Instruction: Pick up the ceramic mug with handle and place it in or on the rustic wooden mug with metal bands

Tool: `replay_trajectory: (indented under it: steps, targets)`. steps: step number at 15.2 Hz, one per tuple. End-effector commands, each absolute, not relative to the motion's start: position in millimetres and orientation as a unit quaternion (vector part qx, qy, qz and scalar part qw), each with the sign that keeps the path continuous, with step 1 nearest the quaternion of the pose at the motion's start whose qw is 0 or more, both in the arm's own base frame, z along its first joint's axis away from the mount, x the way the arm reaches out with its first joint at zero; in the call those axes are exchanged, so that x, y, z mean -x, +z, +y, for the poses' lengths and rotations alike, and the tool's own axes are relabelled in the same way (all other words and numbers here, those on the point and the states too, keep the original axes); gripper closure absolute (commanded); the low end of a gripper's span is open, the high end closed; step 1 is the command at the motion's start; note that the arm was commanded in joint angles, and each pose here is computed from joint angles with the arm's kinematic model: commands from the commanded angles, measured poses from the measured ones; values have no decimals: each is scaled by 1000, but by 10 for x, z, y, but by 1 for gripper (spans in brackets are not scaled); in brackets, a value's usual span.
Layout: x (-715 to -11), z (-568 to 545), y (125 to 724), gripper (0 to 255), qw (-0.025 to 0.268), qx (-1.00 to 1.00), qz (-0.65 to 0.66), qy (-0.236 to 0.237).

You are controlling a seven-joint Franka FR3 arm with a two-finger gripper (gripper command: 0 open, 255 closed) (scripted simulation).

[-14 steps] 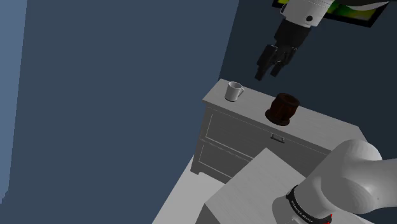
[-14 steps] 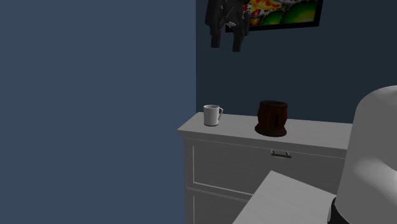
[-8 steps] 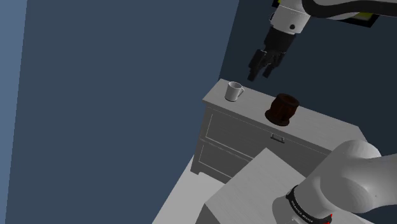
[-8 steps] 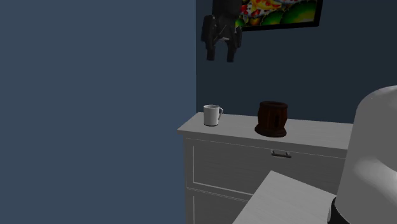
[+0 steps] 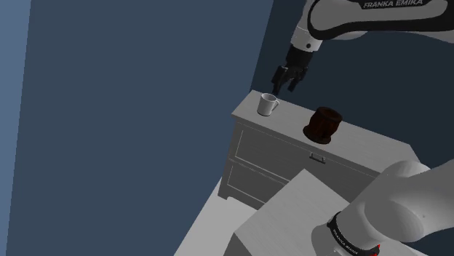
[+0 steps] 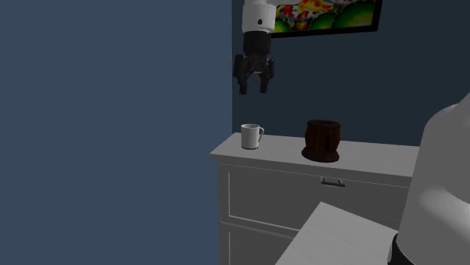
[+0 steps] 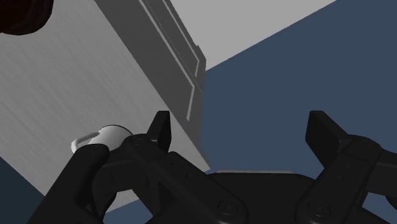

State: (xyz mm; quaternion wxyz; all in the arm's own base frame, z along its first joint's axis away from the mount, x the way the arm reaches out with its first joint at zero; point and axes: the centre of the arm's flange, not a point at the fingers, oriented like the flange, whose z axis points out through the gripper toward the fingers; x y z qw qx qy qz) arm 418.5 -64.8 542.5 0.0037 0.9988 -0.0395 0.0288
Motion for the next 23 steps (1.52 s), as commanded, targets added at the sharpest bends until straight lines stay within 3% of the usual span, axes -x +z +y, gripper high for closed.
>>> replay_trajectory:
  steps: [1,23]
  targets:
    - [-4362,-808,5289,0,7,-999,-41,26]
    - [-6041,-2367,3830,0,33,-998,-55,-2]
